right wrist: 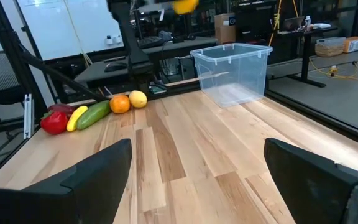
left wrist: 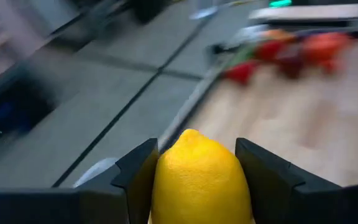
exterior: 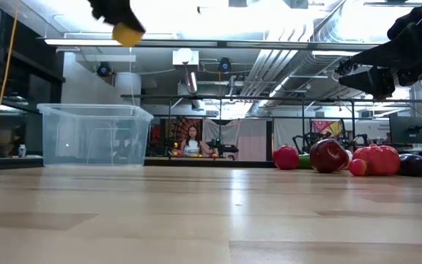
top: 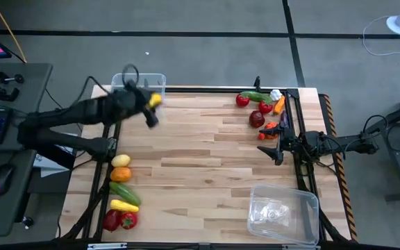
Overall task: Sort produce into baskets
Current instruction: Put the bottom yellow lemon into the top transparent bin
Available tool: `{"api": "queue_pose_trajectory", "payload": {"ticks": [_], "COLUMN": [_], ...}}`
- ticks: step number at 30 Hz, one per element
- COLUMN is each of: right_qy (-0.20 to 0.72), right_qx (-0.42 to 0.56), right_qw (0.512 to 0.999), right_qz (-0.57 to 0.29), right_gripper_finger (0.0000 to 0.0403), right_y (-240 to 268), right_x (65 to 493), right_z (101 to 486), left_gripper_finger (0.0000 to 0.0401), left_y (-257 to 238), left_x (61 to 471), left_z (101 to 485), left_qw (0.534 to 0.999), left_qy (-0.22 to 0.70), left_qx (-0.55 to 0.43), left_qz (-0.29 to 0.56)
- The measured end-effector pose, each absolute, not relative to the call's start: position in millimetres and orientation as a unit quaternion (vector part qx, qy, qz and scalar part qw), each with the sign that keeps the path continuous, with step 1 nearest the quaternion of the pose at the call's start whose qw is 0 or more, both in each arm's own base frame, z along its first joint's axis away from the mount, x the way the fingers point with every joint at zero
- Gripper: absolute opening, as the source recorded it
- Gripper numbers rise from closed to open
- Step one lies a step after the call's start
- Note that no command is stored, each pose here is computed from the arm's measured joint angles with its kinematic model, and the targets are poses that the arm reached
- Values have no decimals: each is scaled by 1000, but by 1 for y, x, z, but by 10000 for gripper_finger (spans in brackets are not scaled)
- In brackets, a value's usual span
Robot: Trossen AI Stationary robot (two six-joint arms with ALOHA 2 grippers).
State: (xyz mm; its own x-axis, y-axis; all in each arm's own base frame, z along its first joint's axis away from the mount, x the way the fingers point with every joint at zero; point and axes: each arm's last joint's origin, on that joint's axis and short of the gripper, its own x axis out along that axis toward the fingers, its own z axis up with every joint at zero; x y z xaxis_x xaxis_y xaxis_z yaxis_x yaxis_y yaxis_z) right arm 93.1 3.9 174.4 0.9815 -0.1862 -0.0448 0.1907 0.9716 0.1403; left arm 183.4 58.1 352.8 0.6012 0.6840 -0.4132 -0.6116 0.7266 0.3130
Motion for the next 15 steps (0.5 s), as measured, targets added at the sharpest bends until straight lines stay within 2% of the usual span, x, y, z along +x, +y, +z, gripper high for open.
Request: {"api": "queue_pose_trajectory", "payload": {"ticks": [6,10,15], "right_qy": [17,17,17], "right_qx": [72,72,72], "right_qw": [993,993,993], "right_qz": [-95,-95,-95], "right_gripper_finger": [358,358,358], "right_y": [4,4,4], "right_x": [93,93,93], "right_z": [174,174,174], "left_gripper_finger": [188,201,247], "left_y": [113,133,146], "left_x": [166,162,158], "left_z": [328,322,314], "left_qw": [827,819,808], "left_qy": [283,290,305], "left_qx": [-7,-35,-72], "left_qz": [485,494,499]}}
